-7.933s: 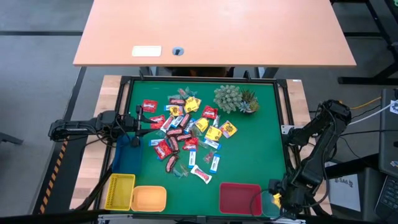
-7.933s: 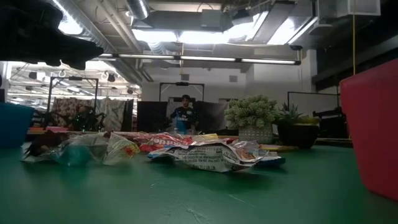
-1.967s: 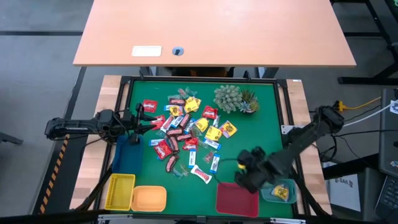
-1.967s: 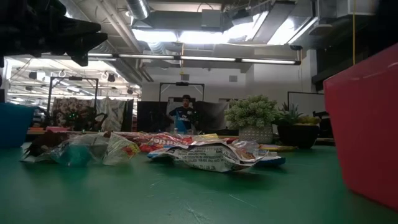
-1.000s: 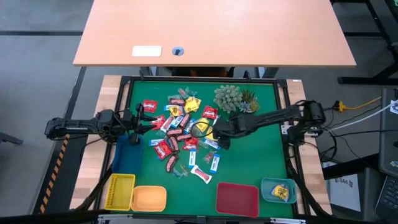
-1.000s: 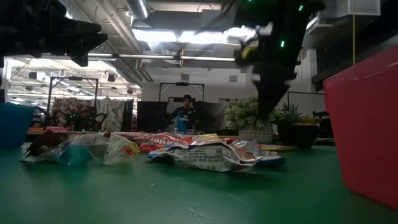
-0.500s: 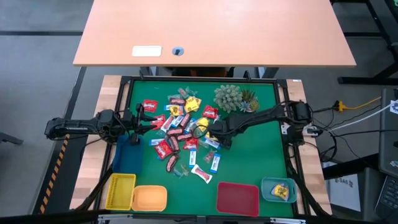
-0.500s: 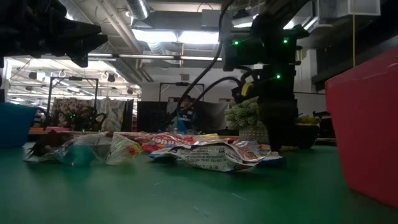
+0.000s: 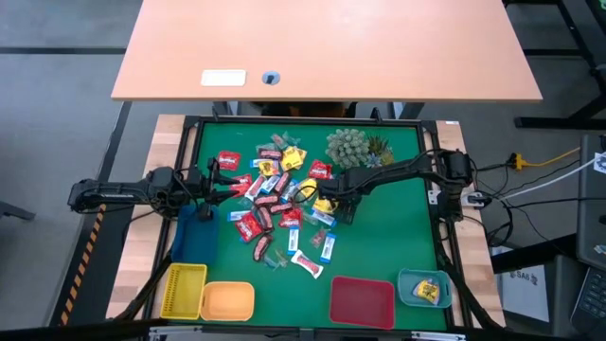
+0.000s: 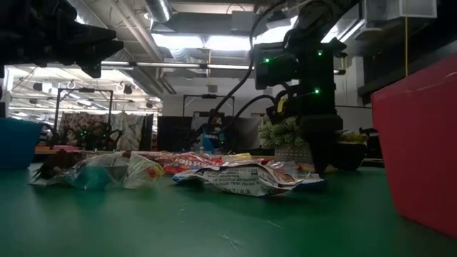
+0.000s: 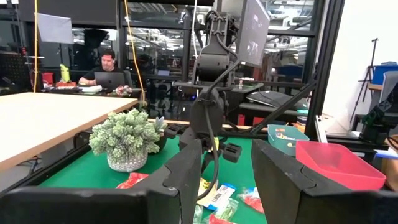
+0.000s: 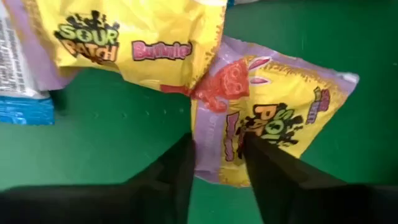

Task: Sort candy
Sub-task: Put the yellow candy into the green bin

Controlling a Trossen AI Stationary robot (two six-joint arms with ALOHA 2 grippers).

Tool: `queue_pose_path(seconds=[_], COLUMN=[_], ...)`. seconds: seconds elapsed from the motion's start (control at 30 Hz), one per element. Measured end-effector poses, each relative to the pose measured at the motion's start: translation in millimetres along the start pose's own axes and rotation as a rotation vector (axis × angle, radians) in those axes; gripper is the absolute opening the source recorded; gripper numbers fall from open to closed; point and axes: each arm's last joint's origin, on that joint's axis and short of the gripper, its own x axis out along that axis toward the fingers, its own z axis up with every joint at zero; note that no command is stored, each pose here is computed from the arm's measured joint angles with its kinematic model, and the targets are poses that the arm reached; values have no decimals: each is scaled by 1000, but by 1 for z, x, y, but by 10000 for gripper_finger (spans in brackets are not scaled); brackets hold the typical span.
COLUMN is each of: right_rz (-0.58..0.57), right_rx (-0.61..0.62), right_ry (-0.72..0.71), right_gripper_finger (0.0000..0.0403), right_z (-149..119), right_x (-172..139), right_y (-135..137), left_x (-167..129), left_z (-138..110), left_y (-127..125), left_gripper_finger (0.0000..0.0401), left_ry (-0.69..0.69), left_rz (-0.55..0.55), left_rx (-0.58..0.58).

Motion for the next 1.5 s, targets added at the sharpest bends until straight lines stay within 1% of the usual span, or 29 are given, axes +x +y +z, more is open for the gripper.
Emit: queue_pose_path(seconds=[0.2,0.37,0.47,0.53,0.7,0.8,0.9,1.07,1.2,1.37,1.5], right_rz=[-11,-9,-1,27,126,185,265,404,477,524,502], right_rx=[-1,-12,-20,-19,-18,-20,-24,-62,-91,-51,0], right_ry=[-1,-4,-7,-14,-22,-10,27,43,50,148,250], right_gripper_finger=[59,19,13,16,21,14,14,22,19,22,26], right_z=[0,-1,-3,-5,-12,-21,-34,-59,-84,-123,-155], right_x=[0,-2,-6,-12,-30,-45,-59,-86,-106,-123,-127], right_y=[0,-1,-1,-2,-2,-2,4,29,57,92,118], left_x=[0,0,0,0,0,0,0,0,0,0,0], left_z=[0,0,0,0,0,0,0,0,0,0,0], left_y=[0,0,0,0,0,0,0,0,-1,-1,-1], left_gripper_finger=[128,128,128,128,128,128,128,128,128,128,128], left_ry=[1,1,1,1,2,1,1,2,3,3,4], left_rz=[-1,-1,-1,-1,-1,-1,-1,-11,-27,-28,-28], left_rx=[-1,-2,-2,-2,-2,-2,-2,-2,-3,-3,-3])
